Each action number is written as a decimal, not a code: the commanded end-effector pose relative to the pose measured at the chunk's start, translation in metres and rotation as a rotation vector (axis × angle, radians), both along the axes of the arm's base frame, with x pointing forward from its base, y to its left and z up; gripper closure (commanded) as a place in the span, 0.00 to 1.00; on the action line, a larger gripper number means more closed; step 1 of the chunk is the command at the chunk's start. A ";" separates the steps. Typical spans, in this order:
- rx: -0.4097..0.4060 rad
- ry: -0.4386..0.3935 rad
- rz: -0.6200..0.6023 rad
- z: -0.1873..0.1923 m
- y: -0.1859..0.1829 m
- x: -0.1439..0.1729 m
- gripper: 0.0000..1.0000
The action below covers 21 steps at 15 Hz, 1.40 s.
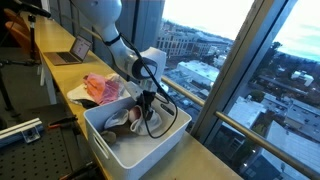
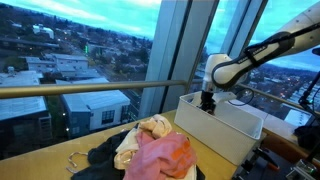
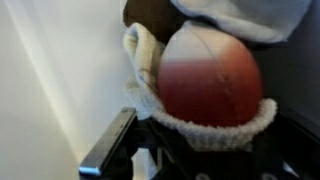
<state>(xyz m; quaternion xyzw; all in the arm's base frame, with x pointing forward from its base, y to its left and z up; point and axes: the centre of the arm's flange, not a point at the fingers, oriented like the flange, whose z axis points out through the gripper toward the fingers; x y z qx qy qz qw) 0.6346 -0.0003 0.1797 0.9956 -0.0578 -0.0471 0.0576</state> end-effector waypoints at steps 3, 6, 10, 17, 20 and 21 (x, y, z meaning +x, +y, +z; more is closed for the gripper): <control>0.005 -0.140 0.014 0.137 0.022 -0.028 1.00; -0.011 -0.218 0.077 0.200 0.061 -0.036 1.00; -0.043 -0.283 0.197 0.262 0.152 -0.054 1.00; -0.053 -0.263 0.326 0.270 0.300 -0.121 1.00; -0.049 -0.245 0.336 0.262 0.313 -0.132 0.67; -0.047 -0.241 0.335 0.261 0.311 -0.132 0.60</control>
